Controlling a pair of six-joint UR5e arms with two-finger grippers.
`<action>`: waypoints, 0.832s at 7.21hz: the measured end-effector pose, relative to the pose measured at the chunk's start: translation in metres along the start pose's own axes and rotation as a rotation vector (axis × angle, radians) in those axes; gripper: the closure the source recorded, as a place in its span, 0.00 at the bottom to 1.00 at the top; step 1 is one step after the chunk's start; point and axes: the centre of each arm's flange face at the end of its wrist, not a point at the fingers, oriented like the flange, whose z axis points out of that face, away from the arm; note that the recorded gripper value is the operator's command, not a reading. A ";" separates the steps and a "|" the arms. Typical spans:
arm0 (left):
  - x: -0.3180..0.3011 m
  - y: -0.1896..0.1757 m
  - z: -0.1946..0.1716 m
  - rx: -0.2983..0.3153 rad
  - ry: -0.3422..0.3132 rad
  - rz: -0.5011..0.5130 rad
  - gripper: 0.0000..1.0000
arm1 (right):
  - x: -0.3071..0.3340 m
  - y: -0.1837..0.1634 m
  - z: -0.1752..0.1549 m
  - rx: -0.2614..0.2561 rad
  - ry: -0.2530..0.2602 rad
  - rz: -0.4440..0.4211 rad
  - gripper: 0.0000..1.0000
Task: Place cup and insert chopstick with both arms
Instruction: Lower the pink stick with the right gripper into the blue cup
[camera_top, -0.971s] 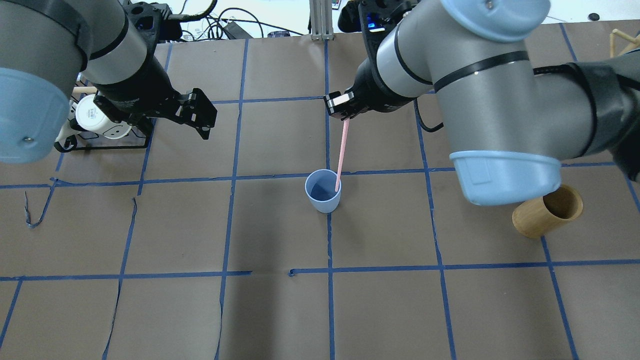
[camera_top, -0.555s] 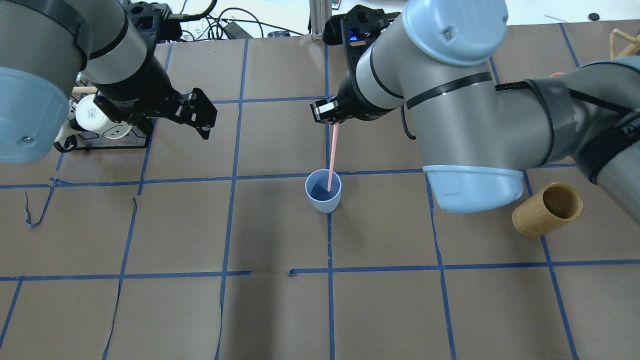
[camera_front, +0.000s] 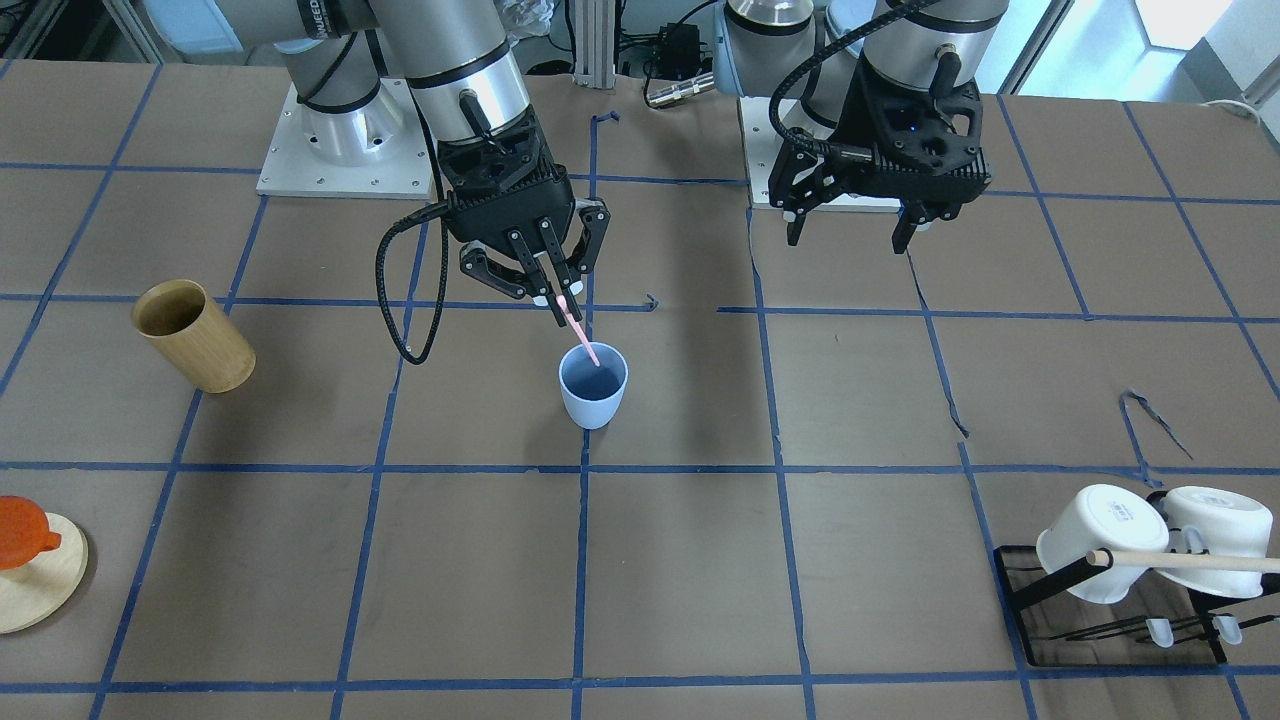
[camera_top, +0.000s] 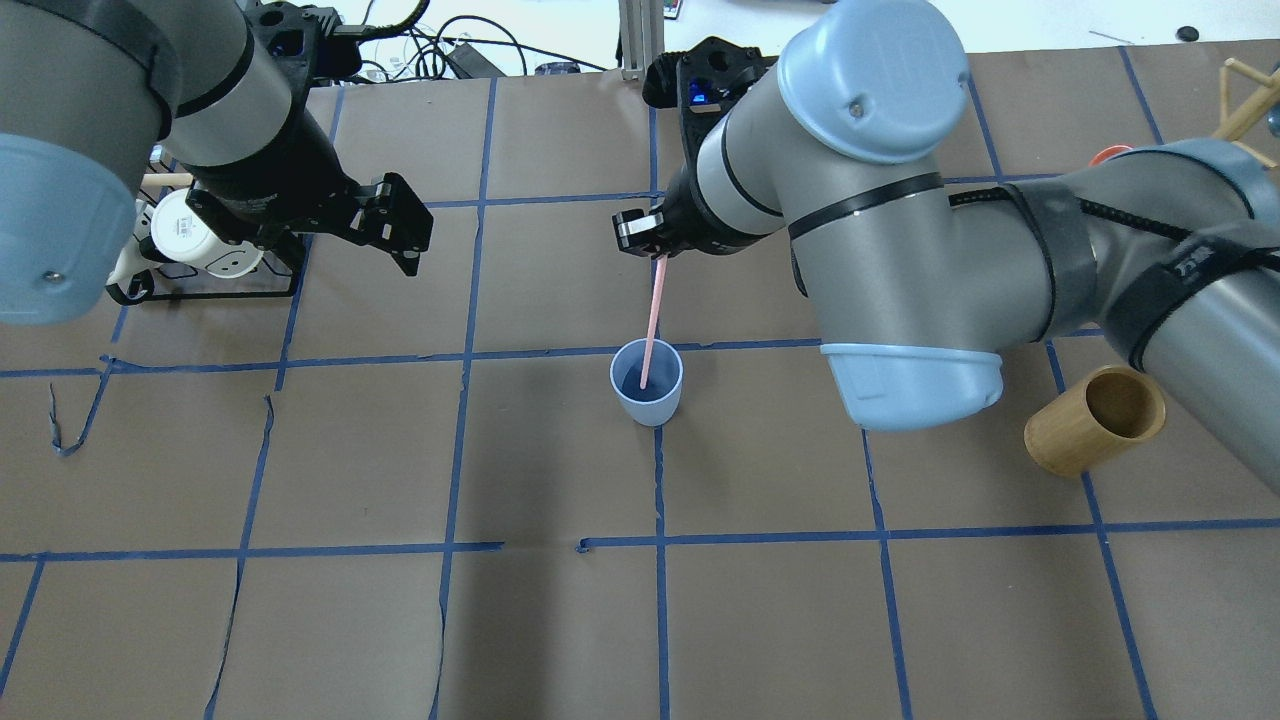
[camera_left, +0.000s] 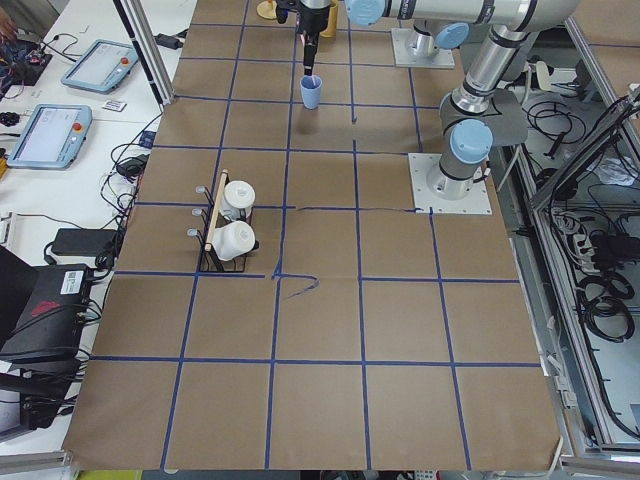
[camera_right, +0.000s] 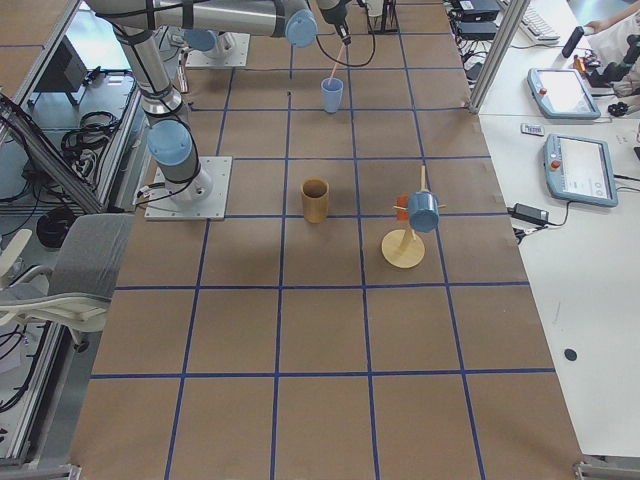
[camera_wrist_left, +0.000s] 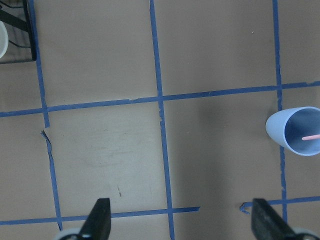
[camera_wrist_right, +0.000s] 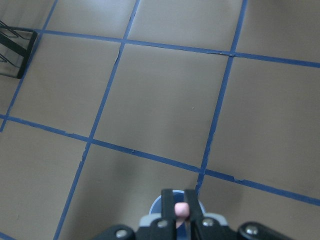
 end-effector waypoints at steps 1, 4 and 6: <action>-0.001 -0.001 -0.001 0.005 0.001 -0.033 0.00 | 0.001 0.001 0.011 0.005 -0.002 -0.004 0.99; -0.002 -0.001 -0.003 0.009 0.002 -0.058 0.00 | 0.000 0.002 0.036 0.004 0.025 -0.021 0.94; -0.002 -0.002 -0.003 0.008 0.003 -0.059 0.00 | 0.001 0.004 0.040 -0.001 0.034 -0.023 0.77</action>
